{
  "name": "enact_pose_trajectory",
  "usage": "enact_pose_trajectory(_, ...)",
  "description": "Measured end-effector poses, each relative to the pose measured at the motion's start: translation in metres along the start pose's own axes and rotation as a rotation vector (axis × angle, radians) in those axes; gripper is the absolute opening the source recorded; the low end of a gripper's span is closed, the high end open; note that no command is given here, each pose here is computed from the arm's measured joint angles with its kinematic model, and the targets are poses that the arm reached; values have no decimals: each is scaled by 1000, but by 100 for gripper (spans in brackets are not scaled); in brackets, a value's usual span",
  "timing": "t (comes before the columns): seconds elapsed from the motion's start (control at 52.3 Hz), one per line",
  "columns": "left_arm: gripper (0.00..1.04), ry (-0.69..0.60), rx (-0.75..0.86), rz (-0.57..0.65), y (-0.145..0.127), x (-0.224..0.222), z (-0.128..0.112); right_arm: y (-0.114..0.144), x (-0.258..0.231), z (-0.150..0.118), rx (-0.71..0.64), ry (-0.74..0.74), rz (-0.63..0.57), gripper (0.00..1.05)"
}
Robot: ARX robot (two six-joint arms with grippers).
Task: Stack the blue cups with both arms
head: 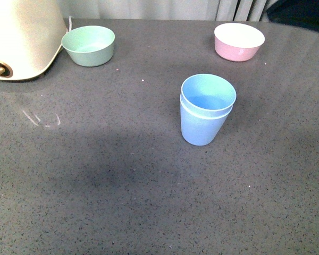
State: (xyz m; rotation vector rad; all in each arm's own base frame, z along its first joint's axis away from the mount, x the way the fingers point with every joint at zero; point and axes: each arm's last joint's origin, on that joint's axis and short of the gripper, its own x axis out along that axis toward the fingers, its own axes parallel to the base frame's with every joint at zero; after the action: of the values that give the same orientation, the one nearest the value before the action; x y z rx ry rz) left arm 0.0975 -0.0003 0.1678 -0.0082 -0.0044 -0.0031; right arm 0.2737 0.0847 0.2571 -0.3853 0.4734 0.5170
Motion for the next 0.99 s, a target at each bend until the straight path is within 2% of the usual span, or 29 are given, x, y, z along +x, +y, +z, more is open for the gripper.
enact_pose_trajectory(0.096,96,0,0,0,0,0,0,-11,-33,-18,156,-105,-191,96)
enact_pose_trajectory(0.191,96,0,0,0,0,0,0,-4,-59,-34,283,-183,-313,96)
enact_pose_trajectory(0.287,96,0,0,0,0,0,0,9,-74,-51,358,-218,-366,96)
enact_pose_trajectory(0.439,96,0,0,0,0,0,0,14,-74,-56,403,-237,-383,94)
enact_pose_trajectory(0.497,96,0,0,0,0,0,0,14,-74,-65,398,-367,-469,82)
enact_pose_trajectory(0.573,96,0,0,0,0,0,0,17,-81,-79,392,-470,-504,65)
enact_pose_trajectory(0.707,96,0,0,0,0,0,0,21,-85,-105,391,-464,-507,35)
enact_pose_trajectory(0.86,96,0,0,0,0,0,0,25,-91,-123,390,-471,-508,2)
enact_pose_trajectory(0.994,96,0,0,0,0,0,0,24,-96,-134,383,-470,-487,2)
